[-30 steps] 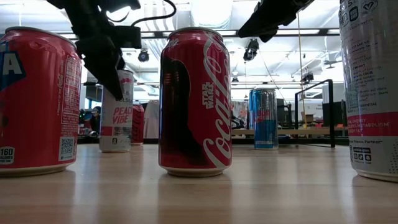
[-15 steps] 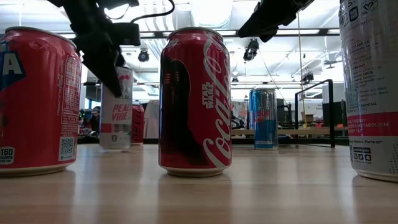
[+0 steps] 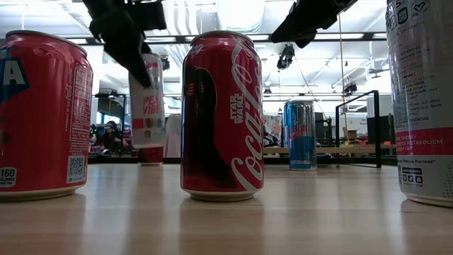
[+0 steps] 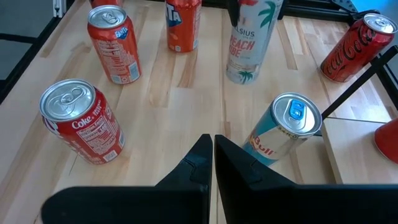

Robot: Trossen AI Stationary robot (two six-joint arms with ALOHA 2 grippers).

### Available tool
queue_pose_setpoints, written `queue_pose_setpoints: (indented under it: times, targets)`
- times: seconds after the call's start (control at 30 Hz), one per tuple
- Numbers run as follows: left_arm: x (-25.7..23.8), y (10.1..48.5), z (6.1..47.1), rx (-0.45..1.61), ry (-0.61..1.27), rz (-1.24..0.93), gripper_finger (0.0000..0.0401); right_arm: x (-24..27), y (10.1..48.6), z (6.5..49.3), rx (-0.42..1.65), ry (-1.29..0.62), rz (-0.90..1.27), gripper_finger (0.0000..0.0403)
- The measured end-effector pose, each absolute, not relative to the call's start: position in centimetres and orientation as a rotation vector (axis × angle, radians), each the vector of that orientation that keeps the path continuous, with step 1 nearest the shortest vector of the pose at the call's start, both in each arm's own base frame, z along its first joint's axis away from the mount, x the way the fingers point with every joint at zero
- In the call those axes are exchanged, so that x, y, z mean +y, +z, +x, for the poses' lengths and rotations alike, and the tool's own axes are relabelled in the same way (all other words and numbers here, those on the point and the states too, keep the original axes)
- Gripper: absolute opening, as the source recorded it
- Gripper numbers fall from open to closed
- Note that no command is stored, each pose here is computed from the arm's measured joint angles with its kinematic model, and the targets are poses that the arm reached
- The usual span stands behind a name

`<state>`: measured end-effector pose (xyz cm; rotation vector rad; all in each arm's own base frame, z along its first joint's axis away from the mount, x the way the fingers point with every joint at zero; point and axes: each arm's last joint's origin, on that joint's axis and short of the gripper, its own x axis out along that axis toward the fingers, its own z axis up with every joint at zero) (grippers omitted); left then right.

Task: Place canned beverage on shelf
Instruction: Put the white and pink soda can on the shelf

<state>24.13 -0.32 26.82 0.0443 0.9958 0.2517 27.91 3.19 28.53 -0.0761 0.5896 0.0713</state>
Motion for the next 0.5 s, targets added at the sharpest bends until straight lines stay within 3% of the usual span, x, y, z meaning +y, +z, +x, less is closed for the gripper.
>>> queue_pose_setpoints:
  times: [0.5]
  targets:
    - [-3.1, 31.1, 23.0, 0.704, 0.111, 0.073, 0.0248, 3.3, 29.2, 28.7, 0.484, 0.067, -0.054, 0.0009]
